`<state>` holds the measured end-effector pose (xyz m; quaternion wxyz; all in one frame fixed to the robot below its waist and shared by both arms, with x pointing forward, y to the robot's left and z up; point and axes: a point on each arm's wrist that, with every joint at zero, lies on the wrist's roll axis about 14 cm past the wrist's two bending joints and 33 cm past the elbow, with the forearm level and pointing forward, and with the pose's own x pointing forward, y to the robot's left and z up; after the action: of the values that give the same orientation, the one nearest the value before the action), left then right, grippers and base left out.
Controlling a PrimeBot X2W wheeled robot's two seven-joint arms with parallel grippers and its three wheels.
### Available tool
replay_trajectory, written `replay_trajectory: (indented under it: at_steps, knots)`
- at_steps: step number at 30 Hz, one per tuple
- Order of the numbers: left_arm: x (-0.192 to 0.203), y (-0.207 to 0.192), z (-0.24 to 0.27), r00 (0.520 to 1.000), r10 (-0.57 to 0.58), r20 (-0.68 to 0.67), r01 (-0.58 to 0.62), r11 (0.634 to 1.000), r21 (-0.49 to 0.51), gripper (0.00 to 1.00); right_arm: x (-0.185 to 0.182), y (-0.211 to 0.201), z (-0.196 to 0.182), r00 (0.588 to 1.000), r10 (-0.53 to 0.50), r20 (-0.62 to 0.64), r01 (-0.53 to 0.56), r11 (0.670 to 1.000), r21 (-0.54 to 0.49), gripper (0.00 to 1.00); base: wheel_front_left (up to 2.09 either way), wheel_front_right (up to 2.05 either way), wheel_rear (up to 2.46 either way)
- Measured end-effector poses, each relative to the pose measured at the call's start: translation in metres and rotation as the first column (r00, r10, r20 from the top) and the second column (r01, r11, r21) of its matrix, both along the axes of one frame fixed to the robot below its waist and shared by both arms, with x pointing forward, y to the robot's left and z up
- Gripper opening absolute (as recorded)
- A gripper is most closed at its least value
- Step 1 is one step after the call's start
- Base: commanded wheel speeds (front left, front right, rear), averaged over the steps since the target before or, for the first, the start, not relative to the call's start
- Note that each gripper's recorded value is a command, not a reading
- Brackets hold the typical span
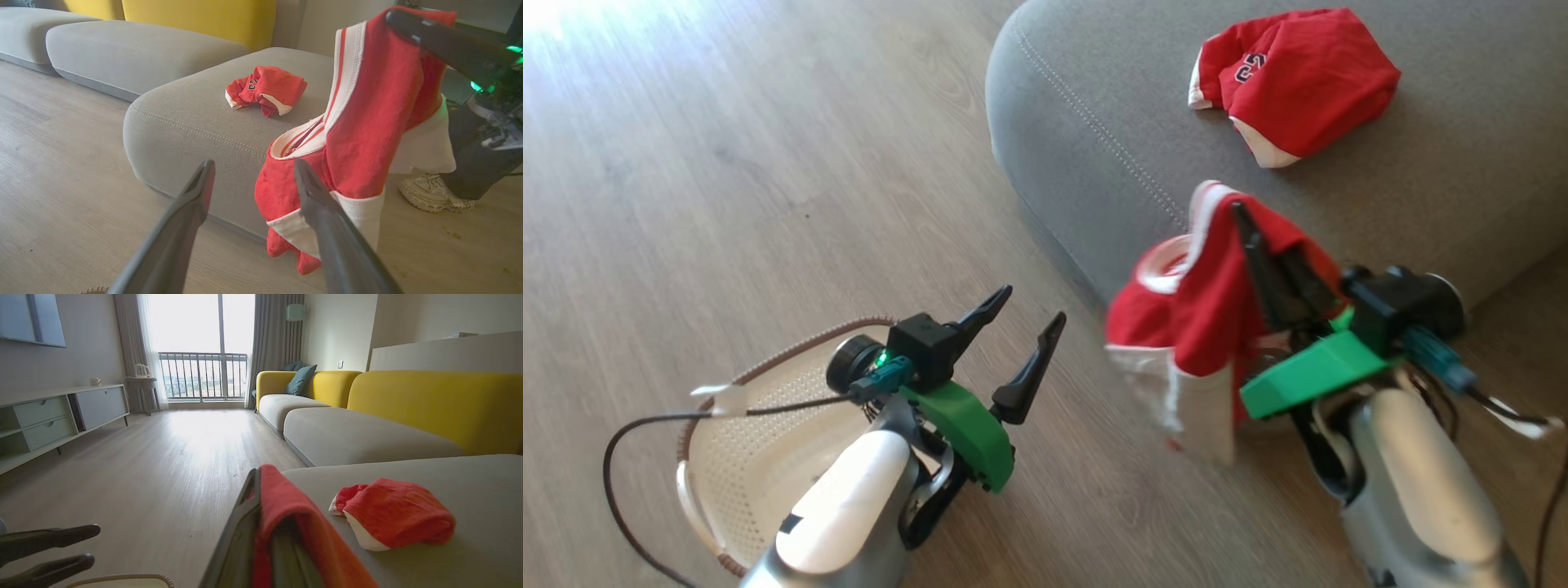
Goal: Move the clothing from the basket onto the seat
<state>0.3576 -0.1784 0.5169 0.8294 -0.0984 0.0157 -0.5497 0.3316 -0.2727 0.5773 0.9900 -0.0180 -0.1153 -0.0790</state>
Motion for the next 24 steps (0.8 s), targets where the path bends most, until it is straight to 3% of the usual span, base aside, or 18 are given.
replay_trajectory:
  at_steps: [9, 13, 18, 24]
  knots:
    - [-0.007, -0.010, -0.009, 0.997, -0.072, -0.015, 0.072, 0.997, 0.003, 1.00, -0.037, -0.037, -0.009, 0.987, -0.162, -0.011, 0.162, 0.987, -0.007, 0.00, 0.00, 0.00, 0.00]
    - [-0.006, -0.011, -0.018, 0.995, -0.086, -0.040, 0.086, 0.996, 0.005, 1.00, -0.033, -0.044, -0.005, 0.984, -0.178, -0.014, 0.177, 0.983, -0.050, 0.00, 0.00, 0.00, 0.00]
    - [0.001, -0.006, -0.036, 0.994, -0.092, -0.067, 0.093, 0.995, 0.019, 1.00, -0.009, -0.059, 0.022, 0.986, -0.168, 0.008, 0.167, 0.968, -0.190, 0.00, 0.00, 0.00, 0.00]
    - [0.019, 0.007, -0.061, 0.993, -0.074, -0.095, 0.078, 0.996, 0.042, 1.00, 0.036, -0.069, 0.065, 0.990, -0.129, 0.049, 0.138, 0.917, -0.374, 0.00, 0.00, 0.00, 0.00]
